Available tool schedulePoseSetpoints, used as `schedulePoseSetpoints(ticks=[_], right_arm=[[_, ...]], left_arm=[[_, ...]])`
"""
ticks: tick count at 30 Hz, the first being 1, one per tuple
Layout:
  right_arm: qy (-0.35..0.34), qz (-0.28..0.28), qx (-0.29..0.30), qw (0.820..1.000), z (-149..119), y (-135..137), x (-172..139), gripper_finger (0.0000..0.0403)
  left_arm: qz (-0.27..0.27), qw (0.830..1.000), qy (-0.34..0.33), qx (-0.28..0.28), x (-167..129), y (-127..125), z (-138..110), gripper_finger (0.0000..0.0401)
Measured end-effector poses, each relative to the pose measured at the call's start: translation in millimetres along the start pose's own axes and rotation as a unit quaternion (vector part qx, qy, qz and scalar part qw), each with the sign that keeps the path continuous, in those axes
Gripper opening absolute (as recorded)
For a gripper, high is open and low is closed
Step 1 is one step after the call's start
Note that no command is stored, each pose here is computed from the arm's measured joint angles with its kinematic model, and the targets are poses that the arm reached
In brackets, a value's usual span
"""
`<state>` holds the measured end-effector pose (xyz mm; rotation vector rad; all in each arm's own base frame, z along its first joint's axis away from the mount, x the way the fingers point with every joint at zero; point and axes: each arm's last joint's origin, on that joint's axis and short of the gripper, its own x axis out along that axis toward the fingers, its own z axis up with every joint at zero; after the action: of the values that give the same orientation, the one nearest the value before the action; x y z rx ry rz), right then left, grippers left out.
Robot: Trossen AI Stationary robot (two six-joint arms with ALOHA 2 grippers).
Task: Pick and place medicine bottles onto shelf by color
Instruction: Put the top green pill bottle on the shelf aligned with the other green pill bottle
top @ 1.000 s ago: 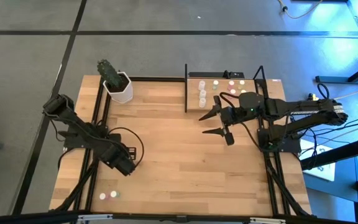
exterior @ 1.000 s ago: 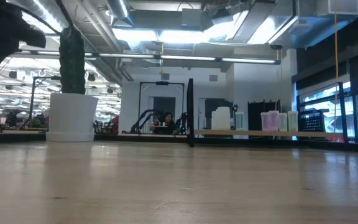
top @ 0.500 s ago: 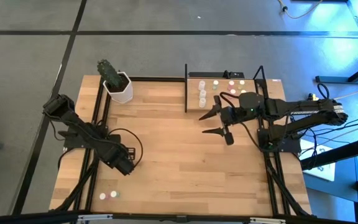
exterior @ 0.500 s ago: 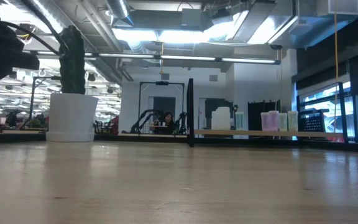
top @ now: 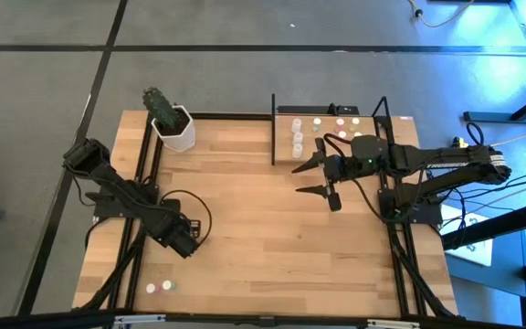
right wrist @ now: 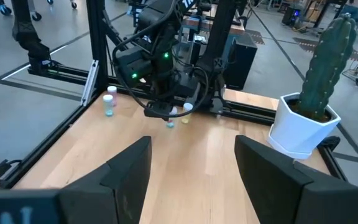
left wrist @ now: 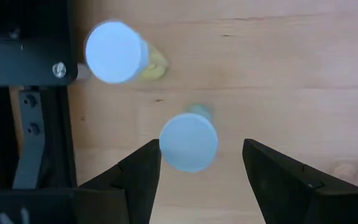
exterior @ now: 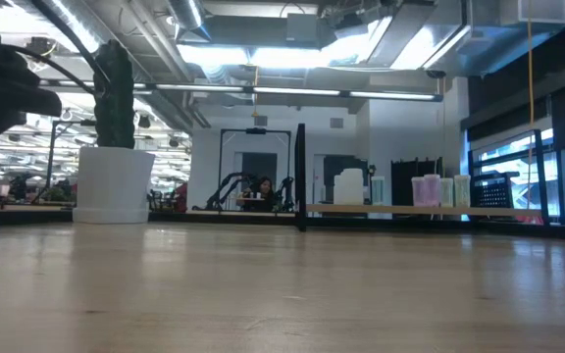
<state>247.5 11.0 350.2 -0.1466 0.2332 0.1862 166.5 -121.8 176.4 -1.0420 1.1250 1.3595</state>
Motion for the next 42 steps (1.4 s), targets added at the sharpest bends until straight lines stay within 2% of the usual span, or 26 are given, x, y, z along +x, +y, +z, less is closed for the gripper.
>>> schedulePoseSetpoints(ticks=[4,25,32,42], right_arm=[[0.000,0.000,0.000,1.000,0,0,0,0.0233],[0.000,0.000,0.000,1.000,0,0,0,0.0233],[0.000,0.000,0.000,1.000,0,0,0,0.0233],[0.000,0.000,0.000,1.000,0,0,0,0.0233]], left_arm=[[-0.005,0.999,-0.007,0.036,0,0,0,0.0220],[-0.030,0.998,-0.029,0.037,16,1,2,0.0220],[-0.042,0.996,-0.048,0.059,16,0,3,0.0219],[-0.034,0.996,-0.053,0.060,16,2,4,0.0176]])
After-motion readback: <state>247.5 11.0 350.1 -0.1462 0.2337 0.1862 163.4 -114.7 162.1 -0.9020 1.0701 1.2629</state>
